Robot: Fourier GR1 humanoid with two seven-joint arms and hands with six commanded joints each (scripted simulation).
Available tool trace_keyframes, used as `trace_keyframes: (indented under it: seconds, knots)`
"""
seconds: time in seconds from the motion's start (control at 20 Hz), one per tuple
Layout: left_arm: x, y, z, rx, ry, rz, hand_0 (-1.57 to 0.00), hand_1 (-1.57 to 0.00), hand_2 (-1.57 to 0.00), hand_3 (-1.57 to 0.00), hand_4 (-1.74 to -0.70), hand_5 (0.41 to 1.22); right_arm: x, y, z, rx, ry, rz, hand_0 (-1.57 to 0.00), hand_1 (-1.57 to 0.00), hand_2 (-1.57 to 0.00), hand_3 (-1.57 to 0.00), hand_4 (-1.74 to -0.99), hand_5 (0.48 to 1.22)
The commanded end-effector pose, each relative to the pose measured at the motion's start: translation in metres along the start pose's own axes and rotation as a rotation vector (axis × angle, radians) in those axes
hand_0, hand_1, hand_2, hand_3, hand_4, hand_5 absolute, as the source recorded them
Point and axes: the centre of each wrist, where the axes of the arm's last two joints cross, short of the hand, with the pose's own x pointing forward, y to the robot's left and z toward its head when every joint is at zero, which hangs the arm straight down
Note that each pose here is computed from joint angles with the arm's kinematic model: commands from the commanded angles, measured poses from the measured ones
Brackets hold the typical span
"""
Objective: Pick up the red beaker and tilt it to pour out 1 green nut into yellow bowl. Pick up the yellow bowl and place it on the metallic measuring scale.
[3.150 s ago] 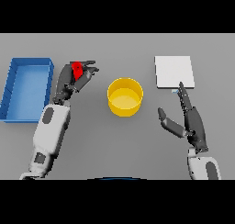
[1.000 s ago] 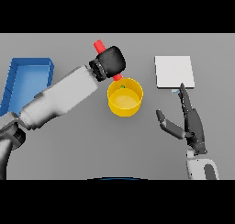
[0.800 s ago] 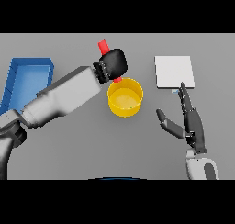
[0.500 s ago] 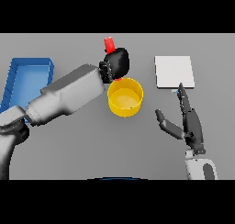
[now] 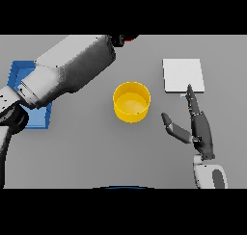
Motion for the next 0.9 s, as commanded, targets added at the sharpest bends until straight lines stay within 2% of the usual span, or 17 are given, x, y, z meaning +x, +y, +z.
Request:
trace_keyframes:
  seconds: [0.0,0.2,0.25,0.4,0.55,0.65,0.75,0.85]
  knots:
    - [-0.013,-0.004,0.003,0.018,0.034,0.031,-1.57,-1.57,-1.57,-1.57,-1.72,1.221,0.001,-0.003,0.000,0.002,-0.015,0.001,0.00,0.00,0.00,0.00,-1.131,0.553]
    - [-0.088,-0.027,0.031,-0.031,0.290,0.343,-1.57,-1.57,-1.57,-1.57,-1.73,1.221,-0.001,-0.003,0.001,0.034,-0.020,-0.021,0.00,0.00,0.00,0.00,-1.104,0.563]
    - [-0.106,-0.043,0.043,-0.048,0.354,0.518,-1.57,-1.57,-1.57,-1.52,-1.73,1.221,0.001,-0.002,-0.001,0.040,-0.031,-0.021,0.00,0.00,0.00,0.00,-1.102,0.572]
    - [-0.138,-0.103,0.081,-0.035,0.498,0.983,-1.57,-1.57,-1.57,-1.51,-1.74,1.221,-0.002,0.000,0.001,0.048,-0.030,-0.023,0.00,0.00,0.00,0.00,-1.114,0.578]
    - [-0.134,-0.170,0.108,0.001,0.616,1.346,-1.57,-1.57,-1.57,-1.54,-1.74,1.221,-0.004,-0.002,-0.003,0.047,-0.026,-0.007,0.00,0.00,0.00,0.00,-1.118,0.595]
    - [-0.111,-0.209,0.116,0.009,0.705,1.505,-1.57,-1.57,-1.57,-1.55,-1.74,1.221,-0.004,-0.005,-0.004,0.059,-0.027,0.011,0.00,0.00,0.00,0.00,-1.127,0.606]
    - [-0.080,-0.243,0.118,-0.058,0.842,1.614,-1.57,-1.57,-1.57,-1.56,-1.74,1.221,-0.004,-0.005,-0.005,0.066,-0.039,0.017,0.00,0.00,0.00,0.00,-1.132,0.621]
    - [-0.055,-0.266,0.122,-0.042,0.938,1.704,-1.57,-1.57,-1.57,-1.56,-1.74,1.221,-0.005,-0.004,-0.007,0.077,-0.025,0.022,0.00,0.00,0.00,0.00,-1.142,0.628]
